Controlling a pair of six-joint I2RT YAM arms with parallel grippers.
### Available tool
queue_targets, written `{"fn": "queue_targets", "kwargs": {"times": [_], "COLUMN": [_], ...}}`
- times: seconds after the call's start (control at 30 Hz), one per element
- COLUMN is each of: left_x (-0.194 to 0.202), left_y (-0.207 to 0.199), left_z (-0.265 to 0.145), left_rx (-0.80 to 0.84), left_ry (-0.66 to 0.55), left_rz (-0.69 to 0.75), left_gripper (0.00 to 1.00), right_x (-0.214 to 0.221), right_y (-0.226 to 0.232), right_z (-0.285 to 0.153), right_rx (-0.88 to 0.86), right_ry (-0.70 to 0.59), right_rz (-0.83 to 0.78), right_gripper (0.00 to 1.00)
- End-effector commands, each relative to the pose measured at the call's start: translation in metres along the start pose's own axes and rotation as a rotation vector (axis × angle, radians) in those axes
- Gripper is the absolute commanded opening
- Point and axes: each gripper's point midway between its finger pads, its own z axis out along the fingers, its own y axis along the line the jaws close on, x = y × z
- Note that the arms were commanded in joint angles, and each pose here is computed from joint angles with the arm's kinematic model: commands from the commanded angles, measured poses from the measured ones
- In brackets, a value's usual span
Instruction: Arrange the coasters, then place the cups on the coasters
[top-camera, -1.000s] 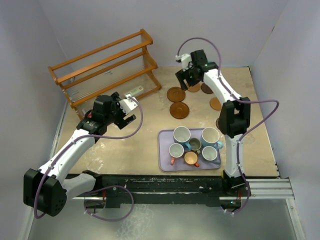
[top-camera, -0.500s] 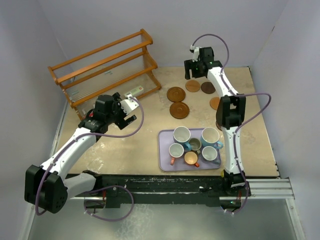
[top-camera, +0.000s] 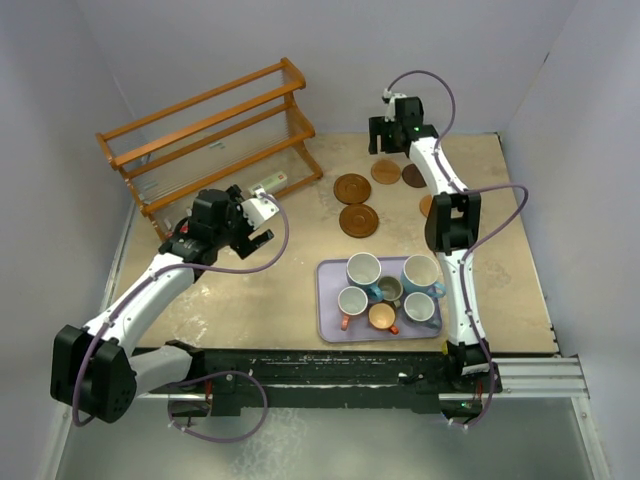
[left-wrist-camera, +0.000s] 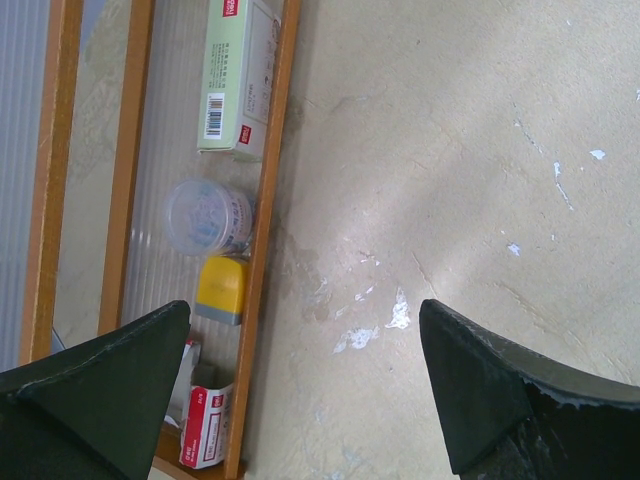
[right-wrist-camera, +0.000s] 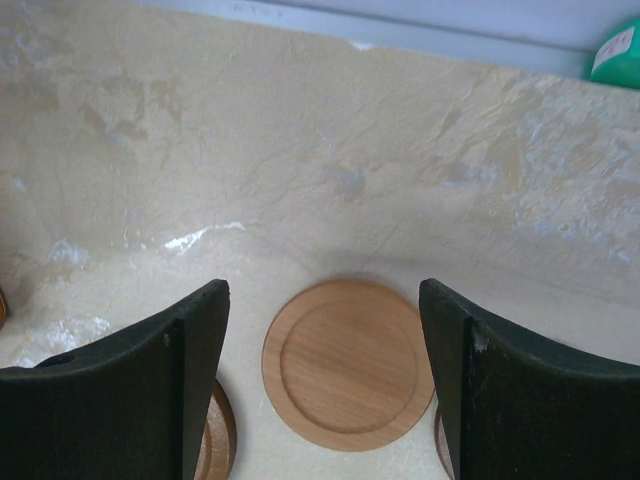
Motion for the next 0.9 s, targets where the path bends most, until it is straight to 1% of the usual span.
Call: {"fn": "queue_targets", "kwargs": {"times": [0.0,0.37,0.6,0.87], "left_x": [-0.002,0.001,0.000,0.000], "left_y": [0.008,0.009,0.010,0.010], "left_z": [0.003,0.006,0.006,0.005], "left_rx": [-0.034,-0.044,-0.044,-0.046], "left_ry": [-0.022,-0.007,-0.008,-0.009], "left_rz": [0.014,0.018,0.019,0.020], "left_gripper": [0.93,0.93,0.93,0.93], "right_x": [-0.031,-0.015,0.004,0.005], "right_y": [0.000,-0.009,-0.011,-0.009], "right_z": [0.000,0.014,0.014,0.015], "right_rx": [0.022,0.066,0.088,0.082], "right_ry": [-0.097,-0.062,0.006,0.012], "right_rz": [0.009,-0.019,-0.070,-0.106], "right_gripper": [0.78,0.75,0.76,0.75]}}
